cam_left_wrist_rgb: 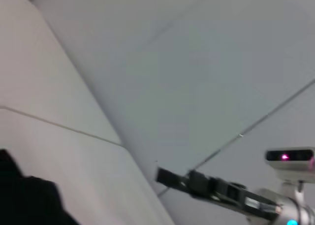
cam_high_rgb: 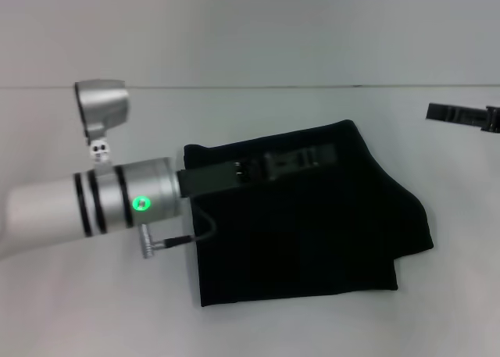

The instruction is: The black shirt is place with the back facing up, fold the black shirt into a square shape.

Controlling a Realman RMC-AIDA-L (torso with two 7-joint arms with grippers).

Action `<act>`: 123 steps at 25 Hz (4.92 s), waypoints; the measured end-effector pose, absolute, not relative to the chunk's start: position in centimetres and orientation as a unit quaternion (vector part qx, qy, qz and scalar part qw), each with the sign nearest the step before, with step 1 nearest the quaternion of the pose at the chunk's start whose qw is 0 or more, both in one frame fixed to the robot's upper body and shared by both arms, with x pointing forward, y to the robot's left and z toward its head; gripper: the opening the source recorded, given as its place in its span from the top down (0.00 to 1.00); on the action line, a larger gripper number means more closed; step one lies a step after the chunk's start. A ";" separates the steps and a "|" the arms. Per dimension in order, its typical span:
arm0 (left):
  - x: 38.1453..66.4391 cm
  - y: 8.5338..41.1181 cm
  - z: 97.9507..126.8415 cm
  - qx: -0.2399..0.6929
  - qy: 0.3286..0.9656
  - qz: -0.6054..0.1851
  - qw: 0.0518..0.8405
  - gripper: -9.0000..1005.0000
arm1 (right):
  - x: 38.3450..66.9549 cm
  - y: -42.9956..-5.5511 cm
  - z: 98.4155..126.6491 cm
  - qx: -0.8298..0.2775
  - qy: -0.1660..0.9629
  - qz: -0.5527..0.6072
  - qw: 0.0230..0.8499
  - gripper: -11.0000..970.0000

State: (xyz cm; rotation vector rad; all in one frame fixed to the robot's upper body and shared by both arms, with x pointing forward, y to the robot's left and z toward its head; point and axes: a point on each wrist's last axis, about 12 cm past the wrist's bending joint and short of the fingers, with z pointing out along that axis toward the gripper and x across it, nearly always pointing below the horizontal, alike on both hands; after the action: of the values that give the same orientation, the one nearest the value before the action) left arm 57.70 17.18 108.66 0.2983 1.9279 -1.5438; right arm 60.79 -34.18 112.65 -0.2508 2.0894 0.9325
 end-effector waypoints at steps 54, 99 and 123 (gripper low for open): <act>57.4 22.1 108.8 0.321 0.768 -0.428 0.353 0.05 | 60.8 -26.4 107.7 -0.079 0.895 0.369 0.236 0.18; 57.7 22.2 108.8 0.307 0.772 -0.425 0.360 0.05 | 62.9 -24.7 111.3 -0.132 0.846 0.395 0.334 0.93; 58.5 22.4 108.0 0.245 0.801 -0.407 0.365 0.05 | 63.3 -28.3 109.2 -0.075 0.891 0.302 0.330 0.85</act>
State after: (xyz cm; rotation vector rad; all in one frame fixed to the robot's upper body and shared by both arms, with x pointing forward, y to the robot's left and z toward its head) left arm 58.54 22.36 107.98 0.6307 2.0601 -1.0458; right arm 63.26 -28.34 109.23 -0.1965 2.3300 0.7906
